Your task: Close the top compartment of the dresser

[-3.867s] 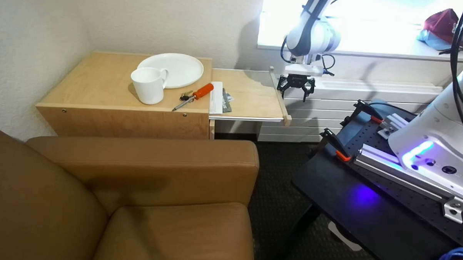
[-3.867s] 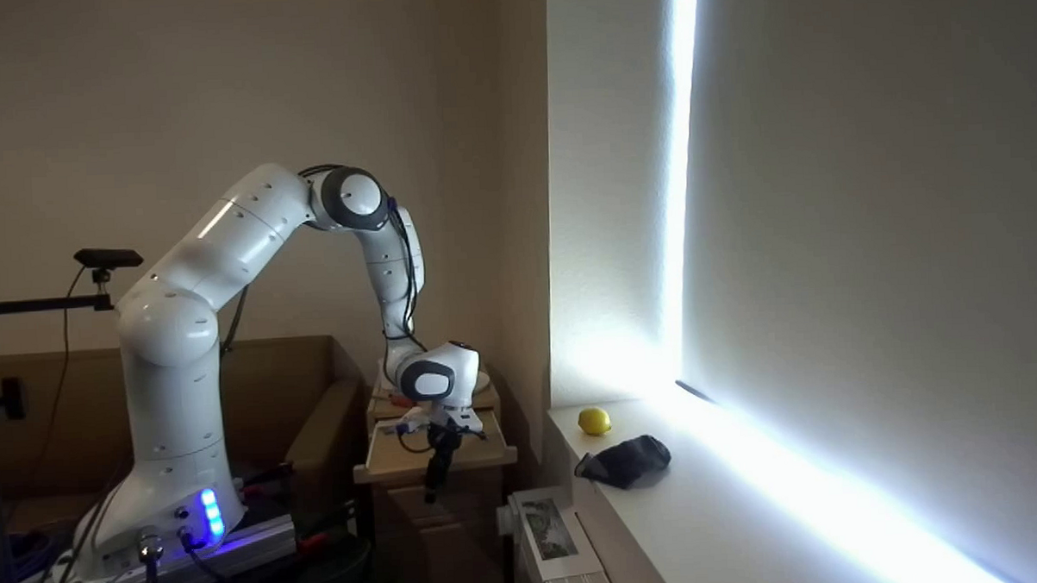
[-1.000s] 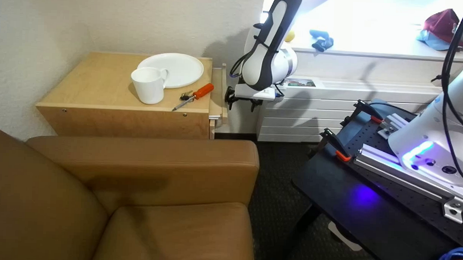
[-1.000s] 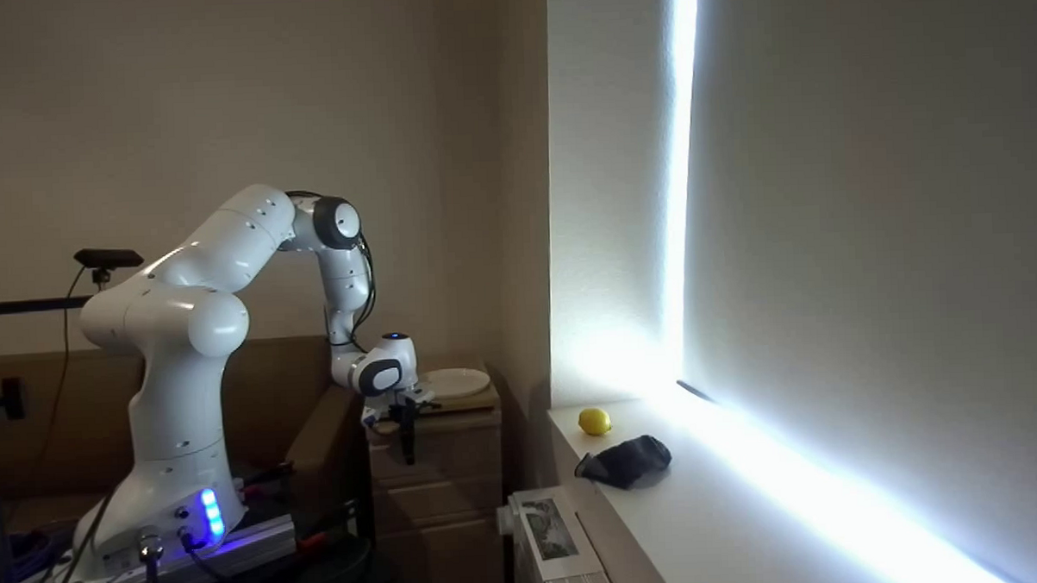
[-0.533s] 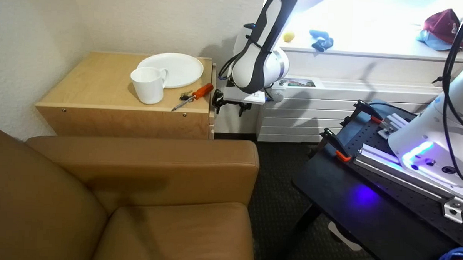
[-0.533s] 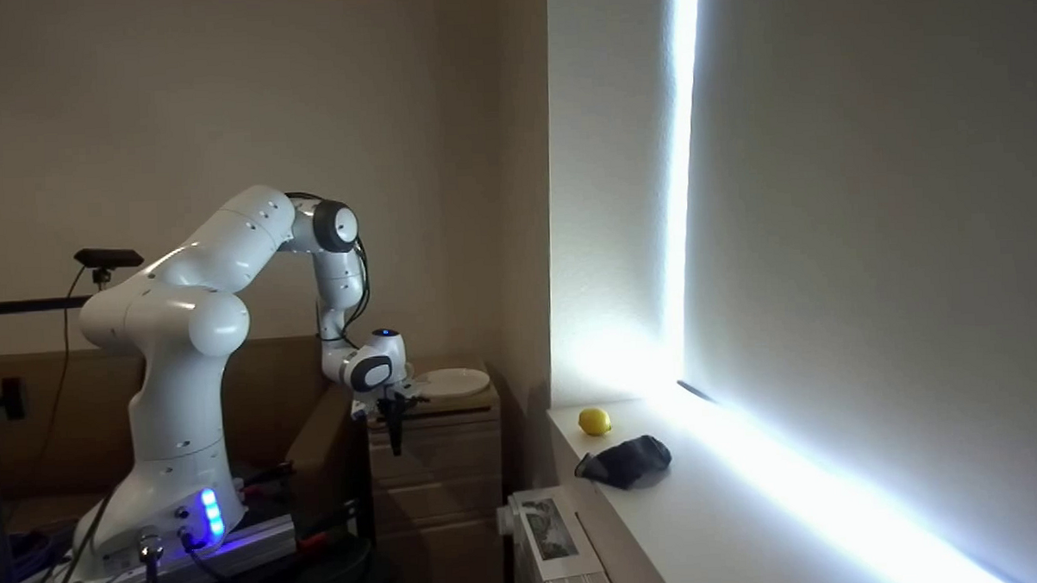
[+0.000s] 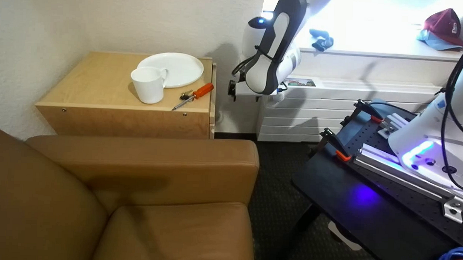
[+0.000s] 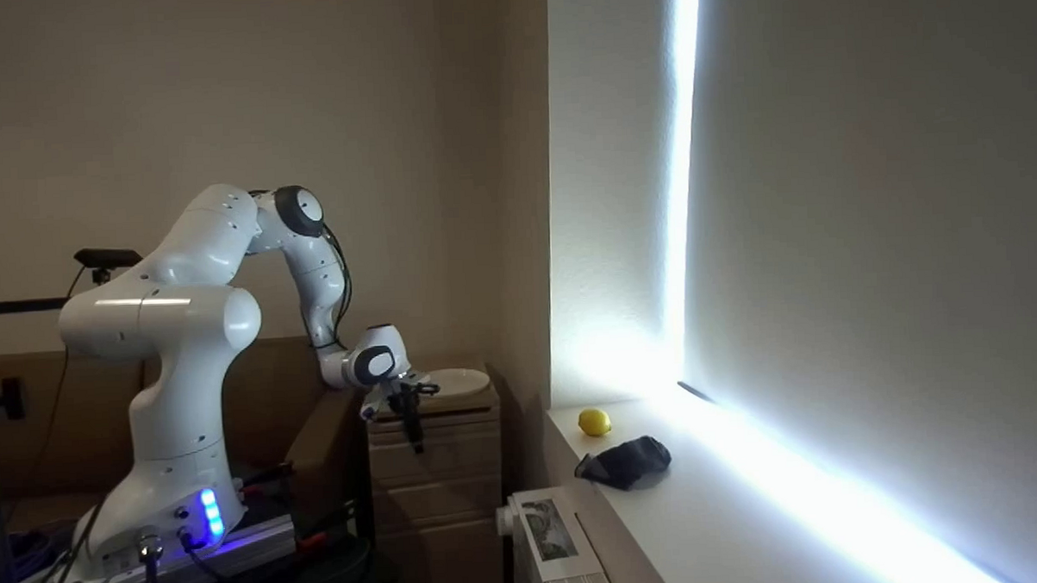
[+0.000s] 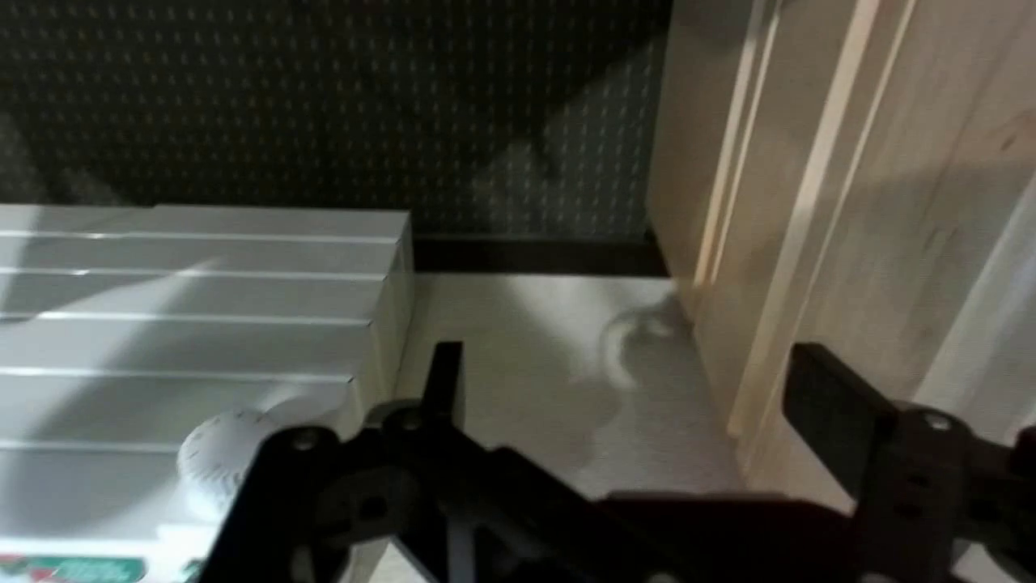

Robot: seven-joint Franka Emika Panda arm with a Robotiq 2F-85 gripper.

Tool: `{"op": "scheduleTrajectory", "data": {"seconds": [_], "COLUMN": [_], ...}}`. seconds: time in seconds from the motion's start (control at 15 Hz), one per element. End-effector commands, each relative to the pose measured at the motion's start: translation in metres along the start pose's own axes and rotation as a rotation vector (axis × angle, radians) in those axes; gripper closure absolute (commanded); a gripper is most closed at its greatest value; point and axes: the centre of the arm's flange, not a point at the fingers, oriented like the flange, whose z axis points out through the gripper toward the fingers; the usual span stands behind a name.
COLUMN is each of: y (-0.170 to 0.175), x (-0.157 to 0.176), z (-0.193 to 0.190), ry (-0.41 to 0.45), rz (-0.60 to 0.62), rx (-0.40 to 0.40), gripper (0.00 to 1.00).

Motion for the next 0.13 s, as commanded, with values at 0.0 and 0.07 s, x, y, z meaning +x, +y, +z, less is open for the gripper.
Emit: {"op": "scheduleTrajectory", "data": {"seconds": [0.0,0.07], "y": [0.052,0.066], "x": [0.045,0.057], "z": [-0.031,-0.039], "ry": [0.029,-0.009], "rz": [0.099,0.119], "rx": [-0.115,-0.115], "gripper": [0.0,0.0]}}
